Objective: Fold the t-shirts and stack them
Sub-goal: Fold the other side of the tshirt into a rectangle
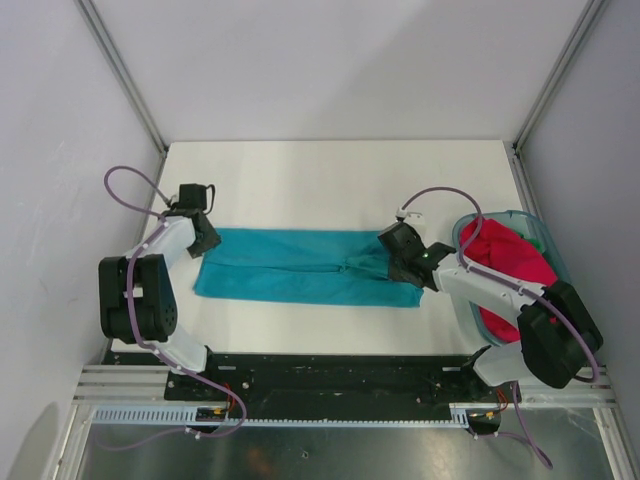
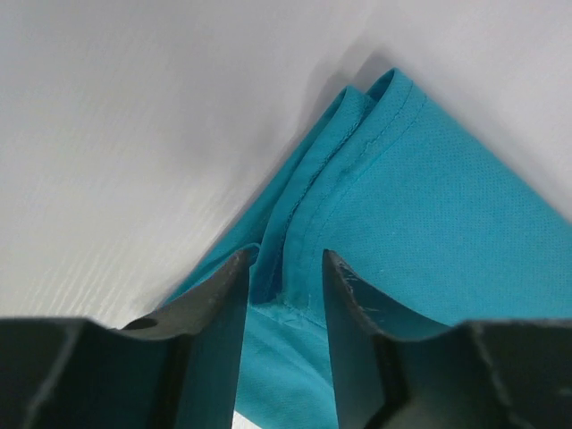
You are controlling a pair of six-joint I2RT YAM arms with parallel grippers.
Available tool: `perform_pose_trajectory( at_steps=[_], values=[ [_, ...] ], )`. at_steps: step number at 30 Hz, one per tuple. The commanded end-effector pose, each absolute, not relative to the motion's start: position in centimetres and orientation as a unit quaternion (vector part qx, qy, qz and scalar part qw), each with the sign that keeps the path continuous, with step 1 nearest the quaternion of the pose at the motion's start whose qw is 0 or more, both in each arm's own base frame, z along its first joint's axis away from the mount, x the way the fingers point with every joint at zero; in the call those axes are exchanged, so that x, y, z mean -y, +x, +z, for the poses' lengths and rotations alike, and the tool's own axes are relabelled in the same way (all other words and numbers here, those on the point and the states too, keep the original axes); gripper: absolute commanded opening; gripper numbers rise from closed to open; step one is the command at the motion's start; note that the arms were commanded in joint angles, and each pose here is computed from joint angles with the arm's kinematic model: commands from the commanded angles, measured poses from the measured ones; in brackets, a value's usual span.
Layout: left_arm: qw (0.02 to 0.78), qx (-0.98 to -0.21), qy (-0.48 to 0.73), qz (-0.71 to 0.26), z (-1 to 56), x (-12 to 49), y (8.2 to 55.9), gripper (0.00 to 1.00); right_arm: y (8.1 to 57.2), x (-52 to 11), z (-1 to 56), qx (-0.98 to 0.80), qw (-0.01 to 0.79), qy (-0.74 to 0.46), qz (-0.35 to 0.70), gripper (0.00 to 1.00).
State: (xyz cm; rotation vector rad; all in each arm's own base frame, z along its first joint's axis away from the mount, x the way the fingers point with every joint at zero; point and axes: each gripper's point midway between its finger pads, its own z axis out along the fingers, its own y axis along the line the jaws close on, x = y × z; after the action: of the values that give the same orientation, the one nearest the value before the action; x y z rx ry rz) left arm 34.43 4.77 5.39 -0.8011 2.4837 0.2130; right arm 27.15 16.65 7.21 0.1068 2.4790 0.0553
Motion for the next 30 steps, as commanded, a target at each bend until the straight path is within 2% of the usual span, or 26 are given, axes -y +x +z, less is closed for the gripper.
perform_pose_trajectory(
  at_steps=[1,3,6,14,20,23,30],
  values=[
    [0.286,-0.906,-0.303,0.066,7.2,-4.8,35.0,0.48,27.9,-18.4,9.6,-0.931,0.356,0.038,0.074,0.29],
    [0.297,-0.904,-0.301,0.063,8.0,-4.8,35.2,0.54,27.9,-18.6,10.7,-0.925,0.368,0.033,0.09,0.37],
    [0.311,-0.902,-0.295,0.051,9.1,-4.6,35.7,0.56,28.3,-18.8,12.3,-0.915,0.389,0.032,0.106,0.44],
    [0.32,-0.91,-0.263,0.003,10.2,-1.8,36.8,0.53,33.0,-19.5,11.2,-0.906,0.411,0.029,0.102,0.43],
    [0.315,-0.919,-0.235,-0.015,9.8,0.7,37.1,0.5,35.8,-21.2,8.7,-0.915,0.394,0.015,0.084,0.41],
    [0.314,-0.923,-0.222,-0.019,9.8,1.7,37.0,0.49,35.2,-22.1,8.2,-0.922,0.381,0.005,0.071,0.4],
    [0.317,-0.927,-0.192,-0.052,10.6,4.0,37.2,0.48,30.0,-24.3,6.7,-0.943,0.324,-0.029,0.07,0.38]
  ],
)
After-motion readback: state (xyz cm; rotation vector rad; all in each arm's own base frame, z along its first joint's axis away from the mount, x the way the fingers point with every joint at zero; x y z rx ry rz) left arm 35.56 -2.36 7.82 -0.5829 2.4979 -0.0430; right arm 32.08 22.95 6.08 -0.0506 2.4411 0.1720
